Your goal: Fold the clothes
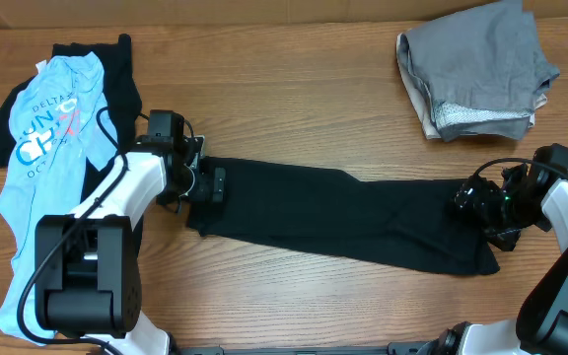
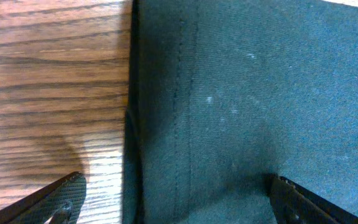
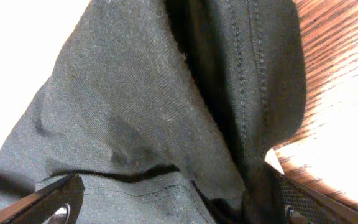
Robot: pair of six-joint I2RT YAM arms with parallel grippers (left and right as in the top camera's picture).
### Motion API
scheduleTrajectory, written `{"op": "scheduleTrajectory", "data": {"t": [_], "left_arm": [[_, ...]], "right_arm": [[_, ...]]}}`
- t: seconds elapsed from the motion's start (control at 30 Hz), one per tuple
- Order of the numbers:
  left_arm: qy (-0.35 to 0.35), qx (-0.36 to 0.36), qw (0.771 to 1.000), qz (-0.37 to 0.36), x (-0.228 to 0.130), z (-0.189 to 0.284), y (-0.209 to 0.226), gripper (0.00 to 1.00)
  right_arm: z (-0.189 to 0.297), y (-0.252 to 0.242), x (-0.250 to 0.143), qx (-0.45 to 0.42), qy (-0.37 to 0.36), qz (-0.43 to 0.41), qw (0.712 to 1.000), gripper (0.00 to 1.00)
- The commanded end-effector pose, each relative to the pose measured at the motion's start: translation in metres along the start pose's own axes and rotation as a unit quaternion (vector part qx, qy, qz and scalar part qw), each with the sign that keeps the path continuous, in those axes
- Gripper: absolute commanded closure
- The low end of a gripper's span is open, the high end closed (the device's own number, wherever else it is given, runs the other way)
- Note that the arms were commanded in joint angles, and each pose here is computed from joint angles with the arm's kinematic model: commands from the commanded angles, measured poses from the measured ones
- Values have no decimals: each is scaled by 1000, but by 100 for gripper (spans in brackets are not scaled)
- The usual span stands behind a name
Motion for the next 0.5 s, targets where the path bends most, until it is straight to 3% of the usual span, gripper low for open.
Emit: {"op": "scheduleTrajectory", "data": {"t": [0.0, 0.2, 0.27, 0.47], "left_arm": [[10, -6, 1000, -12, -10, -11, -3, 5], [5, -8, 1000, -19, -20, -24, -2, 8], [5, -8, 1000, -19, -24, -28, 0, 14], [12, -6, 1000, -8, -30, -31, 2, 80]], "right_arm": [[4, 2, 6, 3, -10, 5, 1000, 0], [4, 2, 6, 3, -12, 5, 1000, 0], [4, 2, 6, 3, -12, 6, 1000, 0], [4, 2, 6, 3, -11, 5, 1000, 0]]}}
Point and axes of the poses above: each gripper's point midway between its finger pads, its own z axis back along the fingers, its own y axis along the line the jaws close on, x = y × z, the point moved 8 cm from there along z, back along the fingers, and after that the axes turned 10 degrees about z, right-handed, at the moved point
